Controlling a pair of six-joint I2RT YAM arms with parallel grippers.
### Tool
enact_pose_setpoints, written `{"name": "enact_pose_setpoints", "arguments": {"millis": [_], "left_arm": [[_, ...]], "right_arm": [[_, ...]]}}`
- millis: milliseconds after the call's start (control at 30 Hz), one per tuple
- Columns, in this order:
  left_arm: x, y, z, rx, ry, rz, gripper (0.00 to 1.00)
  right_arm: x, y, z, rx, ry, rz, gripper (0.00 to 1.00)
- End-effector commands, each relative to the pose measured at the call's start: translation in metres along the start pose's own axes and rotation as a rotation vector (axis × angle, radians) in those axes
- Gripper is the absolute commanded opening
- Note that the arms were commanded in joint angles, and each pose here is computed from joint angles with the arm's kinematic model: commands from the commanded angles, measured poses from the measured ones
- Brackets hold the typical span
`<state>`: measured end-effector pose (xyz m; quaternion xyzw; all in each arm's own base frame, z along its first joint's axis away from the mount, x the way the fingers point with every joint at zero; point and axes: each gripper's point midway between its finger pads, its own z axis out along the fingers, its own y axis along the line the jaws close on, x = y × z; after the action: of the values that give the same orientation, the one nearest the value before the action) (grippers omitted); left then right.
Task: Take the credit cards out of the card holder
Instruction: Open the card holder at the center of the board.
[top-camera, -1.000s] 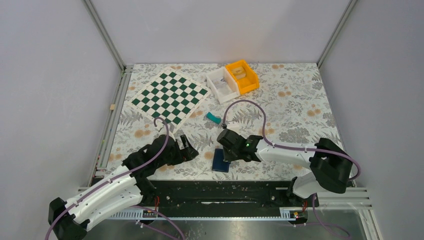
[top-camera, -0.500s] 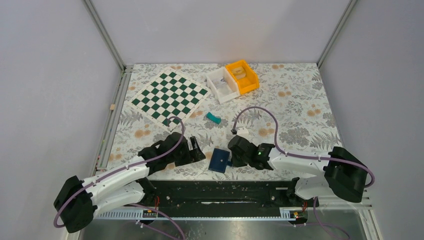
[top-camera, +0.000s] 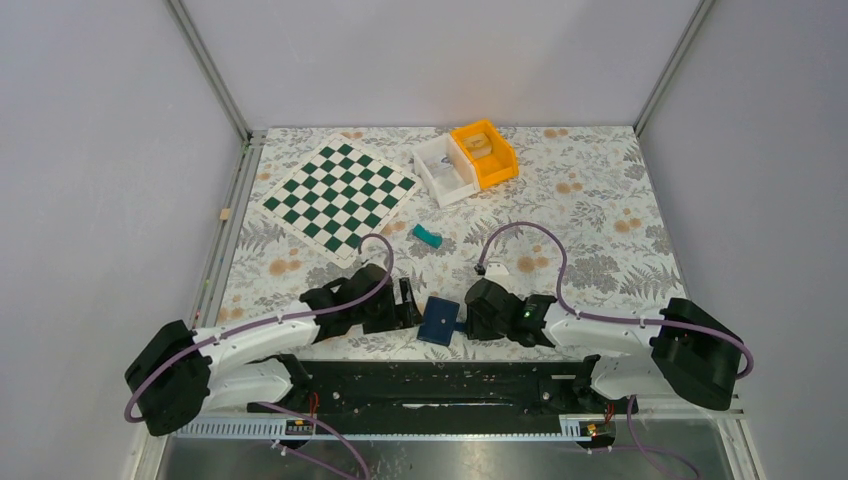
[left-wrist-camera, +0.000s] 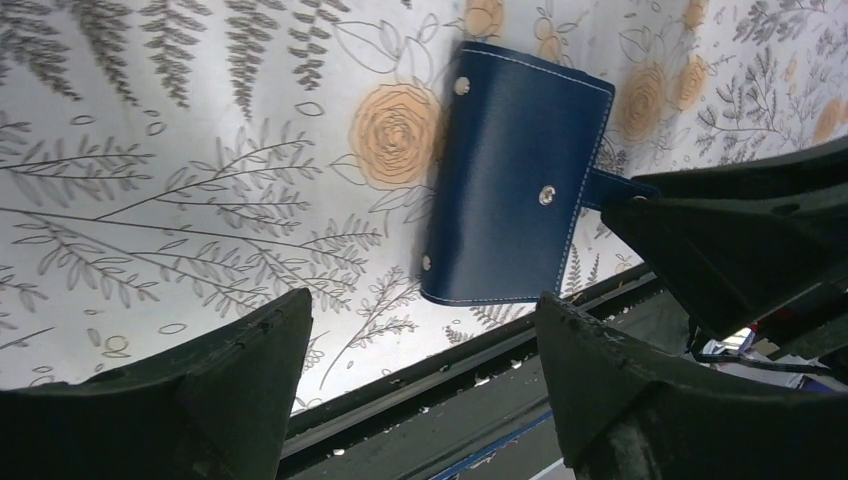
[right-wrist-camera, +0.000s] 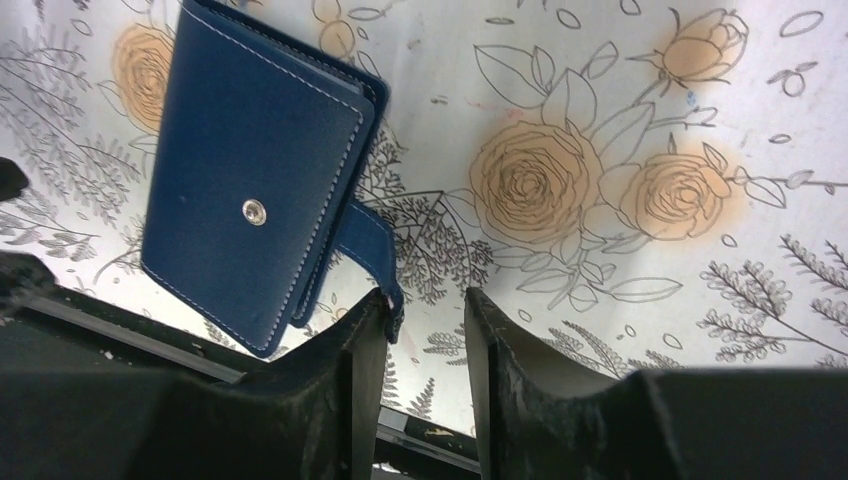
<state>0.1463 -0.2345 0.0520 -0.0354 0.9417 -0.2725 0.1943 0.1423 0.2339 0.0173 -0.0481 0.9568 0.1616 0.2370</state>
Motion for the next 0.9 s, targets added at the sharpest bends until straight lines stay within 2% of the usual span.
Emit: {"name": "enact_pose_setpoints", "arguments": {"millis": [0, 67, 133, 267, 300, 600, 867], "left_arm": [[-0.011, -0.029, -0.002, 0.061, -0.037, 0.064, 0.82], [-0.011, -0.032, -0.002, 0.046, -0.05, 0.1, 0.84], [-0.007, -0.038, -0.003, 0.037, -0.059, 0.149, 0.87], [-0.004, -0.042, -0.002, -0.02, -0.068, 0.217, 0.93], [-0.003, -0.043, -0.002, -0.027, -0.071, 0.227, 0.98], [0.0, -0.056, 0.003, -0.038, -0.08, 0.277, 0.99], [-0.003, -0.055, 0.004, -0.054, -0.096, 0.266, 0.99]], "right_arm": [[-0.011, 0.012, 0.005, -0.06, -0.03, 0.05, 0.41], [-0.011, 0.015, 0.009, -0.078, -0.023, 0.06, 0.4], [-0.011, 0.017, 0.012, -0.093, -0.012, 0.073, 0.34], [-0.011, 0.019, 0.011, -0.12, -0.008, 0.084, 0.06], [-0.016, 0.025, 0.01, -0.151, -0.028, 0.09, 0.0], [-0.031, 0.052, -0.017, -0.34, -0.099, 0.157, 0.0], [-0.035, 0.06, -0.029, -0.394, -0.112, 0.176, 0.0]]}}
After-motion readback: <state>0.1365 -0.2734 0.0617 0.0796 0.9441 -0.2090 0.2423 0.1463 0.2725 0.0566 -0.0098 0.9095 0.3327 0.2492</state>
